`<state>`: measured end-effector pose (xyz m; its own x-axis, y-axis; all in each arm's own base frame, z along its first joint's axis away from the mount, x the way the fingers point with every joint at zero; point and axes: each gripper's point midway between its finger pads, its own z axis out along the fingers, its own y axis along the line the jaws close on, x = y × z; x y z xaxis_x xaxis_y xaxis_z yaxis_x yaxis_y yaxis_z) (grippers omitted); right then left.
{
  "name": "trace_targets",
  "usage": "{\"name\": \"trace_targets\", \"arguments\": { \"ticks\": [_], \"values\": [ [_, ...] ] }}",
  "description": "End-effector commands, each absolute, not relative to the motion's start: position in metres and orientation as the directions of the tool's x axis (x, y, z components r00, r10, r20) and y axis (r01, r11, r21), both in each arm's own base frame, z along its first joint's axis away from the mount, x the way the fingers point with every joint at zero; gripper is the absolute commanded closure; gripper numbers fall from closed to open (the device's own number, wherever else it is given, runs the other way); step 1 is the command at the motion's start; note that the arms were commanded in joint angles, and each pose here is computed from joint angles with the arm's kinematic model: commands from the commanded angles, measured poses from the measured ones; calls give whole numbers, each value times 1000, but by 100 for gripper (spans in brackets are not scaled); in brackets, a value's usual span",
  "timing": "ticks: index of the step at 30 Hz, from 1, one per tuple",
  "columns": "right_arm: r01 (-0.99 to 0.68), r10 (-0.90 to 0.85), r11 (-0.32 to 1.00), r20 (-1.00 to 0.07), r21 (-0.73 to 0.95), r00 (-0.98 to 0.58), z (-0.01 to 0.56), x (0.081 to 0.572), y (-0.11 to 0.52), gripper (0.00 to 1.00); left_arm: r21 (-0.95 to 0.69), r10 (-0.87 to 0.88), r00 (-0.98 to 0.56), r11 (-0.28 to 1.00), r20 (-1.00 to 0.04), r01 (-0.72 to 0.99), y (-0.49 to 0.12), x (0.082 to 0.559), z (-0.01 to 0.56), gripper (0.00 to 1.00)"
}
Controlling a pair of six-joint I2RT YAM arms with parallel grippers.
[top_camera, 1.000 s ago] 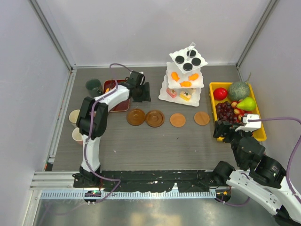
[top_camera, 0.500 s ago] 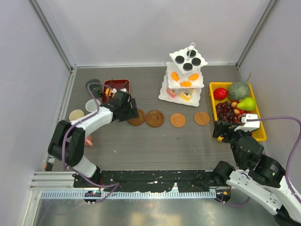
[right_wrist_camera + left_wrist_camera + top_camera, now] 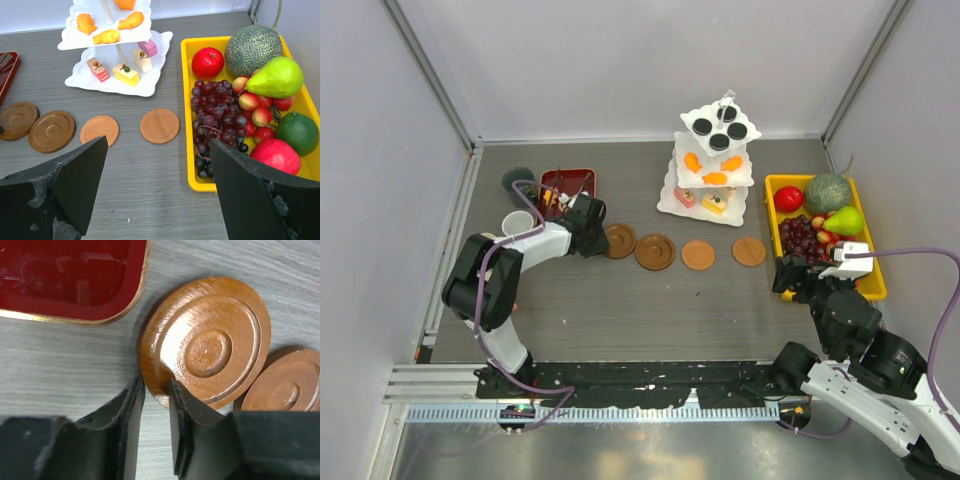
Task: Serve the afternoon tea
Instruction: Move the coaster to the center of the board.
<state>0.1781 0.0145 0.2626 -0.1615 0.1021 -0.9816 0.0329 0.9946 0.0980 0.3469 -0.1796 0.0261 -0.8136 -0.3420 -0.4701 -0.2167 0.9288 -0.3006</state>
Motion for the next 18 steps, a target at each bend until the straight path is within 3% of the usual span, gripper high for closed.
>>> {"name": "trace_targets", "arguments": {
  "ticks": [1, 4, 8, 14, 18],
  "values": [
    [39, 139, 990, -982, 135, -129, 271, 179, 14, 10, -273, -350, -802, 931, -484, -242, -182, 367, 24, 73],
    [39, 134, 991, -982, 130, -132, 271, 180, 15, 11, -261, -351, -787, 933, -508, -248, -185, 379, 30, 83],
    [38, 131, 991, -982, 127, -136, 270, 180, 16, 10, -219, -324, -774, 945, -543, -242, -187, 403, 41, 84],
    [42, 116, 993, -983, 111, -141, 270, 182, 16, 10, -161, -259, -782, 966, -567, -202, -197, 440, 53, 81],
    [46, 114, 993, -983, 109, -143, 269, 182, 16, 10, -128, -226, -758, 974, -611, -187, -194, 456, 69, 69]
  ]
}}
